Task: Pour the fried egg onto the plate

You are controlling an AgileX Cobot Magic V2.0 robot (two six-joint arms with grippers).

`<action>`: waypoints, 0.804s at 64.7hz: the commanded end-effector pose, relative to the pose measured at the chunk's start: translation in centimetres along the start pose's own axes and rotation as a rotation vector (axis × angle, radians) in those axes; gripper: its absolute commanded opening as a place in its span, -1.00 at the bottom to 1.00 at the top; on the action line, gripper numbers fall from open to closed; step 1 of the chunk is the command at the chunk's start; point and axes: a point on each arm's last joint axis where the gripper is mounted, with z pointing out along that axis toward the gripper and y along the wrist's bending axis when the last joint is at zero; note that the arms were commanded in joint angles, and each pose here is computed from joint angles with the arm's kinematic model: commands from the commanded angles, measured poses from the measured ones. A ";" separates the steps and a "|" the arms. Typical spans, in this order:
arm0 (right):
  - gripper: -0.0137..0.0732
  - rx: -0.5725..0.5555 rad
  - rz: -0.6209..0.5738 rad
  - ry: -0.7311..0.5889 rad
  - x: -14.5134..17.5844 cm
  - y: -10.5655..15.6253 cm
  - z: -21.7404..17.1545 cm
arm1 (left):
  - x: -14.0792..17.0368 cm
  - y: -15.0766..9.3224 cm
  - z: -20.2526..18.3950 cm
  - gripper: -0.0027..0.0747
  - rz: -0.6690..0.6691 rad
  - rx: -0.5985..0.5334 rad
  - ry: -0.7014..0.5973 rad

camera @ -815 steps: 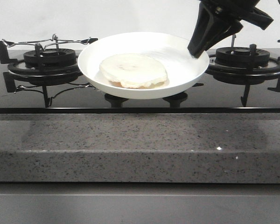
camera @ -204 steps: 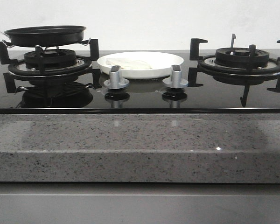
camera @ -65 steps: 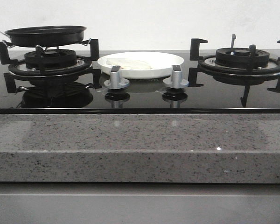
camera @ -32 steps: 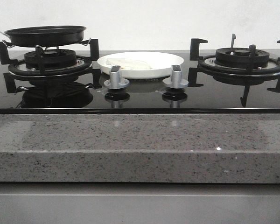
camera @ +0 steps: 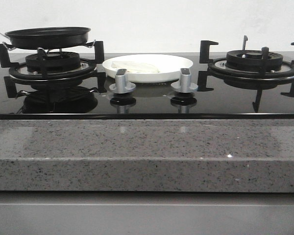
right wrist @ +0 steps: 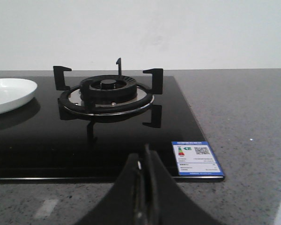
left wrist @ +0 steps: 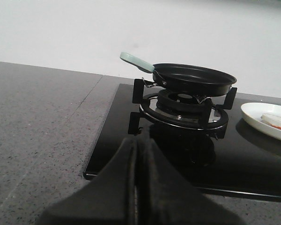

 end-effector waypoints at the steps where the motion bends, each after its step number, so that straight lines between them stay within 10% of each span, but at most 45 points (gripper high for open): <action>1: -0.84 0.002 -0.003 -0.101 -1.0 0.0 -0.2 | -0.7 -0.1 -0.2 -0.98 -0.008 0.013 -0.097; 52: -0.84 -0.057 -0.001 -0.056 -0.6 0.3 -0.2 | -0.7 -0.1 -0.2 -0.98 -0.008 0.013 -0.097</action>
